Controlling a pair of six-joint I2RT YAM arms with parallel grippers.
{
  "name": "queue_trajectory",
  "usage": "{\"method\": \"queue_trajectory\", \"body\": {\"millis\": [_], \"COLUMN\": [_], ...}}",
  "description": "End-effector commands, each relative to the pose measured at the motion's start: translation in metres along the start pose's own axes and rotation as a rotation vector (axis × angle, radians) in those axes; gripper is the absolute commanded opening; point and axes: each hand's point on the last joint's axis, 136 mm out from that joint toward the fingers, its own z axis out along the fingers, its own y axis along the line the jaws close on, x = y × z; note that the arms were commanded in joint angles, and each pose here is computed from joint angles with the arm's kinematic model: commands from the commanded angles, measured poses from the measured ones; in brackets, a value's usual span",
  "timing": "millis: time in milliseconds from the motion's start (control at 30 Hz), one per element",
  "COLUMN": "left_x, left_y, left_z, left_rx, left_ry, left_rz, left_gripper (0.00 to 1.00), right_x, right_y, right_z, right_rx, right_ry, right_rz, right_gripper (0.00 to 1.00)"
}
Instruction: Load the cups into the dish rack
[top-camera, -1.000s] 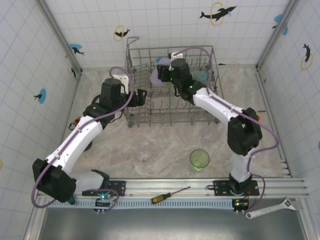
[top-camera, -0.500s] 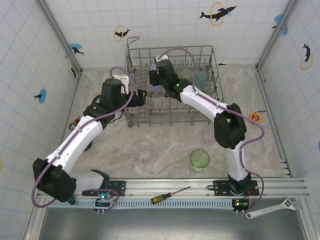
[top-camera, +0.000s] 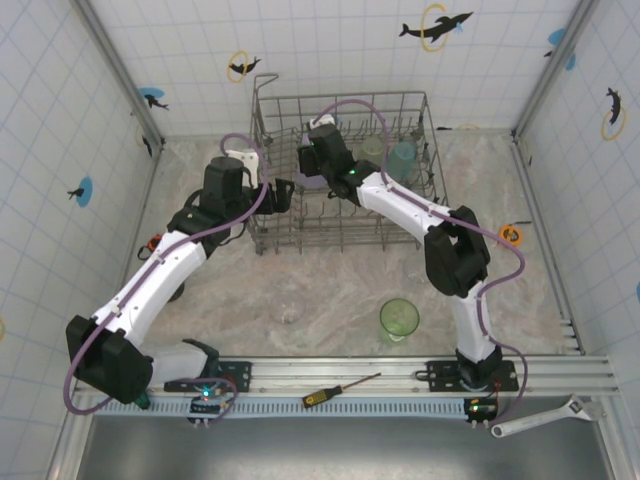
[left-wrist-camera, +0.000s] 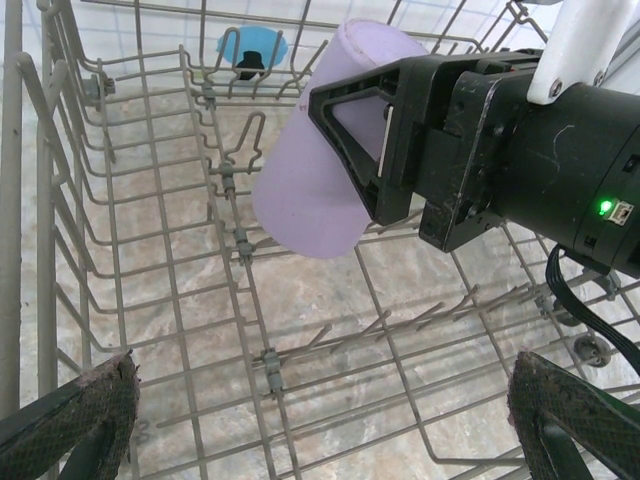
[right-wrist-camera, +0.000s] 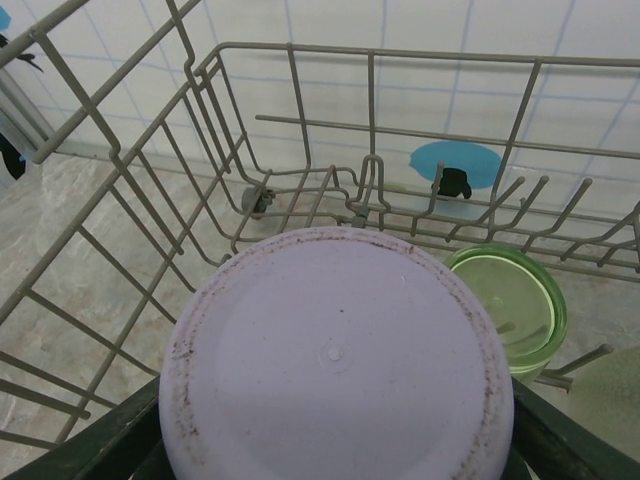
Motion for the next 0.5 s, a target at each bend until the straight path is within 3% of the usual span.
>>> {"method": "queue_trajectory", "body": {"millis": [0,467], "left_x": [0.013,0.011], "left_y": [0.007,0.017], "left_z": [0.005,0.006], "left_rx": [-0.012,-0.024], "left_ry": [0.035,0.021], "left_rz": [0.017,-0.006], "left_gripper": [0.98,0.97], "right_x": [0.001,0.032], "right_y": [0.003,-0.003], "right_z": [0.004,0.01], "right_rx": [0.008,0.018], "right_ry": [-0.007,0.022], "right_rz": [0.004,-0.009], "right_gripper": [0.65,0.65]}}
